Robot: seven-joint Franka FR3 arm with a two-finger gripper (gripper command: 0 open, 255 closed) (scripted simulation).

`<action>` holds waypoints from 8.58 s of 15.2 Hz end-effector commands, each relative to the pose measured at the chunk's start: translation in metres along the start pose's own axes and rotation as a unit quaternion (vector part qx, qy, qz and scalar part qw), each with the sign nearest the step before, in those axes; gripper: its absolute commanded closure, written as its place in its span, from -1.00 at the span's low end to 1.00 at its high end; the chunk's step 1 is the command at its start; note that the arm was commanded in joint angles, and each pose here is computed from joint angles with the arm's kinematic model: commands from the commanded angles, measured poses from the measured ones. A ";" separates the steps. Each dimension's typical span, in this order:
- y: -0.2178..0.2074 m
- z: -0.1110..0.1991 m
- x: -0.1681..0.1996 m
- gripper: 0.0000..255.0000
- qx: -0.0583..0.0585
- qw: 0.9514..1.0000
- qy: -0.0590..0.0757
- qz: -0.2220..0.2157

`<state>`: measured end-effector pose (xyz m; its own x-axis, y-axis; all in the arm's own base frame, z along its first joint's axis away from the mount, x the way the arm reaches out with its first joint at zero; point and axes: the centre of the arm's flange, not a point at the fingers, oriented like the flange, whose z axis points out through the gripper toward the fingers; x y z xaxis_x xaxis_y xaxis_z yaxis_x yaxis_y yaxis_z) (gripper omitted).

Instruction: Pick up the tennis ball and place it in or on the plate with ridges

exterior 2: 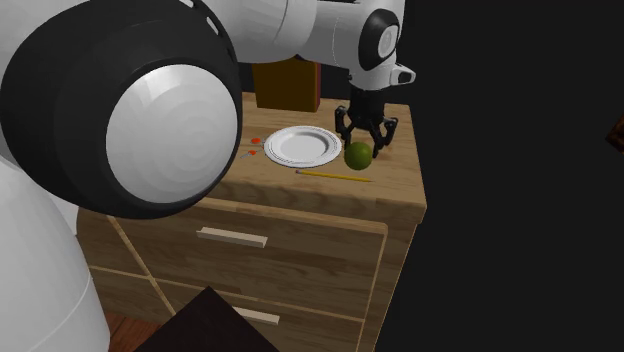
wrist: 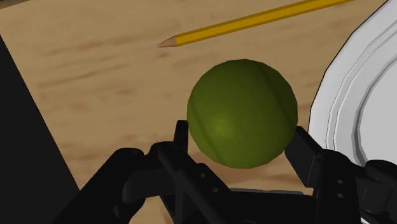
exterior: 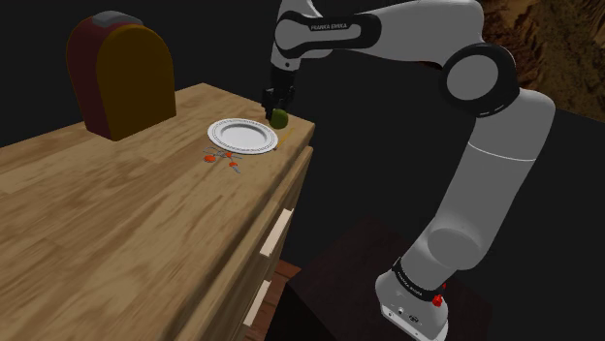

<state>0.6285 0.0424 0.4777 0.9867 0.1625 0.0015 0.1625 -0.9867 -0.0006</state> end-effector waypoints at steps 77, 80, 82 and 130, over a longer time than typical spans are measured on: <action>-0.042 -0.083 -0.062 1.00 -0.038 0.997 -0.012 -0.070; -0.042 -0.096 -0.062 1.00 -0.038 0.997 -0.012 -0.070; -0.067 -0.099 -0.055 1.00 -0.038 0.997 -0.012 -0.070; -0.172 -0.075 -0.027 -1.00 -0.038 0.997 -0.012 -0.070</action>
<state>0.5740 0.2076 0.5529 0.9544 0.2970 -0.0284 0.2983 -0.9515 0.0745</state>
